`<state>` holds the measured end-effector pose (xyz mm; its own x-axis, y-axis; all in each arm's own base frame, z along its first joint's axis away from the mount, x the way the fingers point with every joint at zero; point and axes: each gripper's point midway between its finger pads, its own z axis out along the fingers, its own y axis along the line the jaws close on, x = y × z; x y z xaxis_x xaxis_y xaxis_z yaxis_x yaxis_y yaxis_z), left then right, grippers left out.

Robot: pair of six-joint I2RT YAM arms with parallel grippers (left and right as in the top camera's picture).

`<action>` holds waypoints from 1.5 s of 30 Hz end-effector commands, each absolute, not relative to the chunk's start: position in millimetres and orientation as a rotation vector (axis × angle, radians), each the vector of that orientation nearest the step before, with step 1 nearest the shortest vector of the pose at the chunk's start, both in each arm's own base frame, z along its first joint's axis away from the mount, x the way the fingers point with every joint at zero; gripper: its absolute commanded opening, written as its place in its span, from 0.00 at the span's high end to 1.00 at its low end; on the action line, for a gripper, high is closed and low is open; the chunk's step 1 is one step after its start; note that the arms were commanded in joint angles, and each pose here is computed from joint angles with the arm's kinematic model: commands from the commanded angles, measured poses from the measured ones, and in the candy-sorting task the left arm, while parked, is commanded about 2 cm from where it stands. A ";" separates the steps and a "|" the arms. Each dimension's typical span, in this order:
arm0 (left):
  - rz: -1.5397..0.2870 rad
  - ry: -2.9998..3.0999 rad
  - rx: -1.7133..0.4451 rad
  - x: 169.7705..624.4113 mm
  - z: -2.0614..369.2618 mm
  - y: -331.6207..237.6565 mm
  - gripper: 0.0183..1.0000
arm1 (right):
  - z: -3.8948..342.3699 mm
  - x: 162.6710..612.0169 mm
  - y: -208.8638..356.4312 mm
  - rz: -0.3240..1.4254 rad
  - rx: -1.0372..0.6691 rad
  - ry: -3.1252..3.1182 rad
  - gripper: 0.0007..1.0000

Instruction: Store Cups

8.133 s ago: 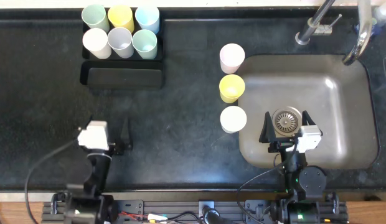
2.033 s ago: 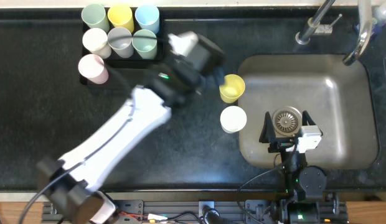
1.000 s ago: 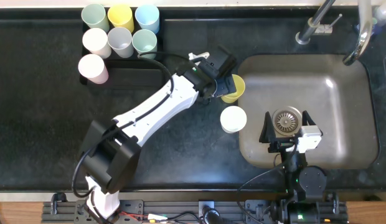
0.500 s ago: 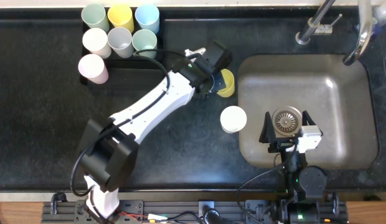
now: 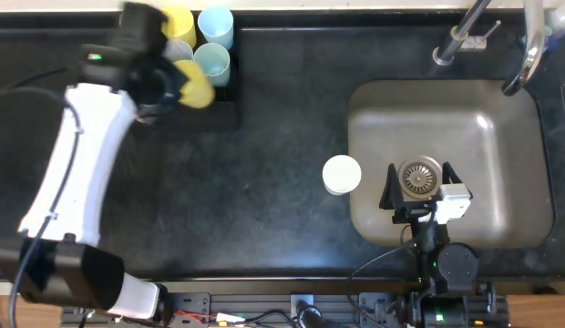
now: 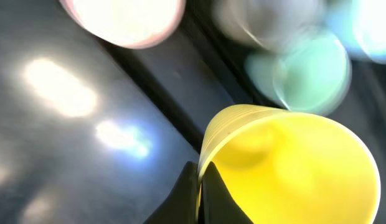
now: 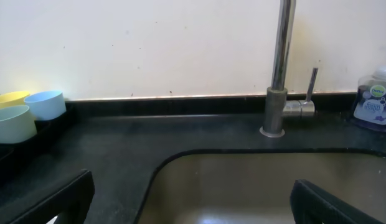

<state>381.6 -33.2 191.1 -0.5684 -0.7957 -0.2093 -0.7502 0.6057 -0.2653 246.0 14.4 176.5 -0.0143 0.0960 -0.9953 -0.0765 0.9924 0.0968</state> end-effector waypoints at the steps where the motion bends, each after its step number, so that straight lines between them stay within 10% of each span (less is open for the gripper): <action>1: -0.179 2.527 -1.399 377.9 176.3 -3.6 0.98 | 172.7 246.2 16.5 0.147 0.010 1.581 0.00; 36: -0.001 2.562 -1.395 420.3 96.7 2.7 0.85 | 172.7 246.2 16.5 0.147 0.010 1.581 0.00; 40: -0.001 2.563 -1.395 420.1 96.7 2.7 0.41 | 172.7 246.2 16.5 0.147 0.010 1.581 0.00; 45: 0.003 2.567 -1.396 418.9 96.6 2.8 0.12 | 172.9 246.1 16.5 0.147 0.010 1.580 0.00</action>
<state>419.6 0.3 101.9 -0.5263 -0.8299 -0.1853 -0.8248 0.5512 -0.1261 246.0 14.4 176.3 -0.0151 0.0960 -0.9953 -0.0761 0.9924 0.0968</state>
